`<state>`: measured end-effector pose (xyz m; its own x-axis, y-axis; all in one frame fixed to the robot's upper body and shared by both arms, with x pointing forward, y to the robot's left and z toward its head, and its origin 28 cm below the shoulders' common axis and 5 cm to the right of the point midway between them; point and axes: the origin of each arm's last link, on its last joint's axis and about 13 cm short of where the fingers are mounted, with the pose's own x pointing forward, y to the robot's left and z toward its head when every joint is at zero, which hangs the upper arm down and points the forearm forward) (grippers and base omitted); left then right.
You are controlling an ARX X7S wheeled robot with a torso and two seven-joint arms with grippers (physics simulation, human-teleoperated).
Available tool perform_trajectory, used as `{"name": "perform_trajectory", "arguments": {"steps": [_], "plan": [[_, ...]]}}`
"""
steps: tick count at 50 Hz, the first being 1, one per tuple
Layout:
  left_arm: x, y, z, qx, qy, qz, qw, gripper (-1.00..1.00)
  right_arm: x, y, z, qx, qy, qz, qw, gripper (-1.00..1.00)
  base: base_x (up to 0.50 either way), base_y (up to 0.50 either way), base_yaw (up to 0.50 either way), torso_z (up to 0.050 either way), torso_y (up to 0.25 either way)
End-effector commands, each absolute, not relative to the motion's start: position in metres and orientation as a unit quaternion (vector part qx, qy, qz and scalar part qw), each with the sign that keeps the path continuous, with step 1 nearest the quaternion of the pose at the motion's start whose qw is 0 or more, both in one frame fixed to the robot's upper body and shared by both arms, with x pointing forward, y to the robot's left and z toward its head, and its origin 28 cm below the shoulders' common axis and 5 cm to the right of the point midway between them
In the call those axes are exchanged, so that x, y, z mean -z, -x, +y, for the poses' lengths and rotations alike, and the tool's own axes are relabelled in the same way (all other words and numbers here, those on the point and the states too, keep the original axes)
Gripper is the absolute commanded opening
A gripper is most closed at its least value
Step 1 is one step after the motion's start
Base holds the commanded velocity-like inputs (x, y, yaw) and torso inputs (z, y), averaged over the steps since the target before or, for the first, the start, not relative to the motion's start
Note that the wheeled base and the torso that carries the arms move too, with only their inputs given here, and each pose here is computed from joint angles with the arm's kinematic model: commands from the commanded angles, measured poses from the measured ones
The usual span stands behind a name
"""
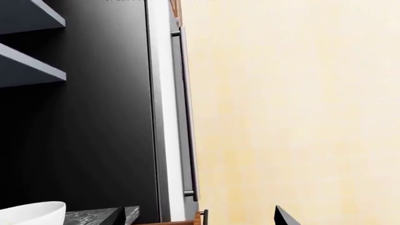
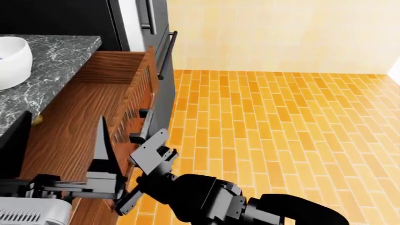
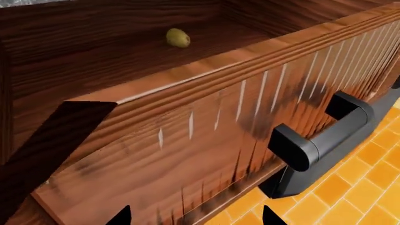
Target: Place the bar in the bowl and close the drawer.
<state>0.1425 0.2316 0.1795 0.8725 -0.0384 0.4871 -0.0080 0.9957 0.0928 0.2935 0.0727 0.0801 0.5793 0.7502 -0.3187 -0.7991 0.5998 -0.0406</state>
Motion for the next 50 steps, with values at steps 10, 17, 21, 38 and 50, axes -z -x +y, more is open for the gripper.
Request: {"name": "perform_trajectory", "arguments": {"steps": [10,17,21,38,50], "plan": [[-0.181,-0.139,0.227,0.023,-0.043,-0.258,0.965,1.00,-0.050,-0.274,0.075,-0.362,0.074,0.090,0.925,1.00,0.00,0.00,0.00,0.000,0.000],[-0.181,-0.141,0.224,0.034,-0.044,-0.256,0.965,1.00,-0.051,-0.253,0.057,-0.299,0.065,0.036,0.951,1.00,0.00,0.00,0.00,0.000,0.000],[-0.180,-0.143,0.221,0.041,-0.044,-0.254,0.965,1.00,-0.059,-0.245,0.036,-0.255,0.045,0.017,0.966,1.00,0.00,0.00,0.00,0.000,0.000],[-0.175,-0.154,0.215,0.059,-0.046,-0.244,0.967,1.00,-0.116,-0.198,-0.066,0.012,0.012,-0.064,0.998,1.00,0.00,0.00,0.00,0.000,0.000],[-0.174,-0.158,0.212,0.072,-0.046,-0.244,0.966,1.00,-0.124,-0.167,-0.114,0.174,0.027,-0.088,0.980,1.00,0.00,0.00,0.00,0.000,0.000]]}}
